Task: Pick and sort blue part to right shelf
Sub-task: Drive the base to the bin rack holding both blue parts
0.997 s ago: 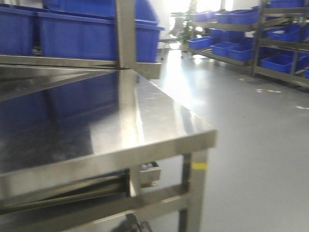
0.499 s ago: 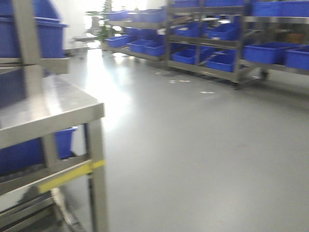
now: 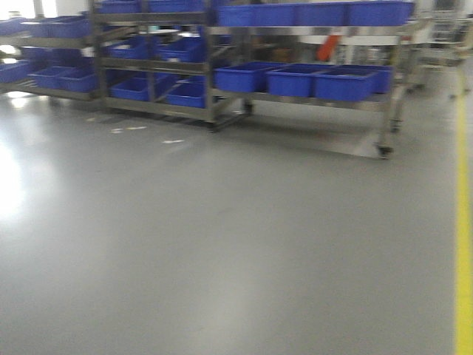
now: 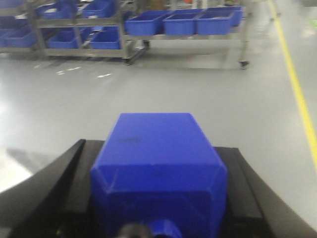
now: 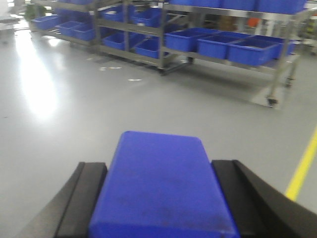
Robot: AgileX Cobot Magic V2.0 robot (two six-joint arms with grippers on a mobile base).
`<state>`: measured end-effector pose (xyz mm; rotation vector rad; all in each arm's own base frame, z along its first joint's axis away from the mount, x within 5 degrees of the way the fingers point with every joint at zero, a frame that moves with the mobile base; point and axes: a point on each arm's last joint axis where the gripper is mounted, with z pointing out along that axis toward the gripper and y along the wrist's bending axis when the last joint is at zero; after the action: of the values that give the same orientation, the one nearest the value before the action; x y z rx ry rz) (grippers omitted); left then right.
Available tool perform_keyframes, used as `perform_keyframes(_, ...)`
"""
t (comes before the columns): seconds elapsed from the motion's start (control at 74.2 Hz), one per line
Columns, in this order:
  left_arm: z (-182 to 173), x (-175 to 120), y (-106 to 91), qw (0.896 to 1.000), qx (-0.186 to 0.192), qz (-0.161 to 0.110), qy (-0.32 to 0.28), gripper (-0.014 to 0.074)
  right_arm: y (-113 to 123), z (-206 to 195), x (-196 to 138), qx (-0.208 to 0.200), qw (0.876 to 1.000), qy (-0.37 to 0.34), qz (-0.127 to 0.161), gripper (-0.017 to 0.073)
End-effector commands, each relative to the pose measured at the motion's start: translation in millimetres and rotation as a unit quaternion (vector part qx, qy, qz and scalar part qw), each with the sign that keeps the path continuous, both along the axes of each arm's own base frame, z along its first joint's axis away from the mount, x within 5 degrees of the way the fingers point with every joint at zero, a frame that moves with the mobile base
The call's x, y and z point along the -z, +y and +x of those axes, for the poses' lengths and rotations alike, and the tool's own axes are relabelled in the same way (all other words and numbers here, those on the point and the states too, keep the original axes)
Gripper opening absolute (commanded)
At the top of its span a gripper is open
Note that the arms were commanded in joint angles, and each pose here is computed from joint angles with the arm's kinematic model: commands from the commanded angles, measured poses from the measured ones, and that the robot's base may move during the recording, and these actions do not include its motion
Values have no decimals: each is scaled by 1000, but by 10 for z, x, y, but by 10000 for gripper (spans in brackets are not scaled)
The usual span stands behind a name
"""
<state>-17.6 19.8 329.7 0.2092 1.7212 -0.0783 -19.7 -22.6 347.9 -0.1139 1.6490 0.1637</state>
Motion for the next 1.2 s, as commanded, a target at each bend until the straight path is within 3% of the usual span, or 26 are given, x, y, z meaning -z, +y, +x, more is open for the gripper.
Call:
perform_keyframes(0.0,-51,-140,10,998,8,-14,-58,249,5,7,-149,0,999,-47,-1,120)
perform_keyframes(1.186,-51,-140,10,998,8,-14,-58,249,6,6,-149,0,999,-47,-1,120)
